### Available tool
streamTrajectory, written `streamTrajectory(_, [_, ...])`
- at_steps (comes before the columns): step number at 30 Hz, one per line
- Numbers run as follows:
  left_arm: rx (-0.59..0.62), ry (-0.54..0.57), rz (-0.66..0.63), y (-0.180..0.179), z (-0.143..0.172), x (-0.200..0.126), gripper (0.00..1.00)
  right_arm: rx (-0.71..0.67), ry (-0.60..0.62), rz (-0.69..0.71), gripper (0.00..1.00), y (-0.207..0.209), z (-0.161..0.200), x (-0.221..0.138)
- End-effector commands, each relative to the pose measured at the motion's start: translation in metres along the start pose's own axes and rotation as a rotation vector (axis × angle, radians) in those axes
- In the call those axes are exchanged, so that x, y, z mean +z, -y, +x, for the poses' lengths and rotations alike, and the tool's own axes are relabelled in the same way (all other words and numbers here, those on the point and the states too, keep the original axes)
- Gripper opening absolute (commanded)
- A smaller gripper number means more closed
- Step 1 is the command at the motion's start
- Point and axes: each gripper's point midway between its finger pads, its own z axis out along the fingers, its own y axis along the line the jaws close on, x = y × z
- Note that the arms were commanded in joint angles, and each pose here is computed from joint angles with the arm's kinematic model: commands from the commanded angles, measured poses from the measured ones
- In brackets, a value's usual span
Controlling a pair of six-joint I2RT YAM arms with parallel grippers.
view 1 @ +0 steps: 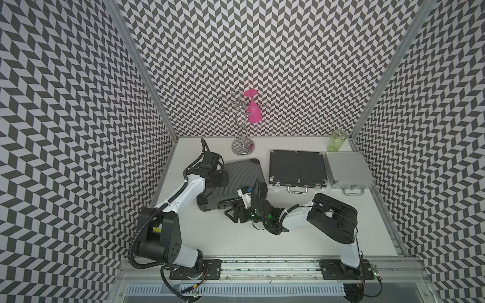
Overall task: Close the poker set cases
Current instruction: Fasten the fastener on the poker set case.
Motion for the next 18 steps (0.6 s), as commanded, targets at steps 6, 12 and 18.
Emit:
streamTrajectory(6, [-0.006,-0.059,-0.029,-0.006,0.01,0.003,0.07,-0.002,0.129,-0.099,0.74,-0.032,-0.049,0.0])
streamTrajectory(12, [-0.011,-0.055,-0.025,-0.005,0.009,0.003,0.07,0.007,0.17,-0.106,0.74,-0.038,-0.064,-0.003])
streamTrajectory(18, [-0.01,-0.049,-0.027,-0.005,0.008,0.001,0.07,0.014,0.185,-0.055,0.74,-0.03,-0.068,-0.005])
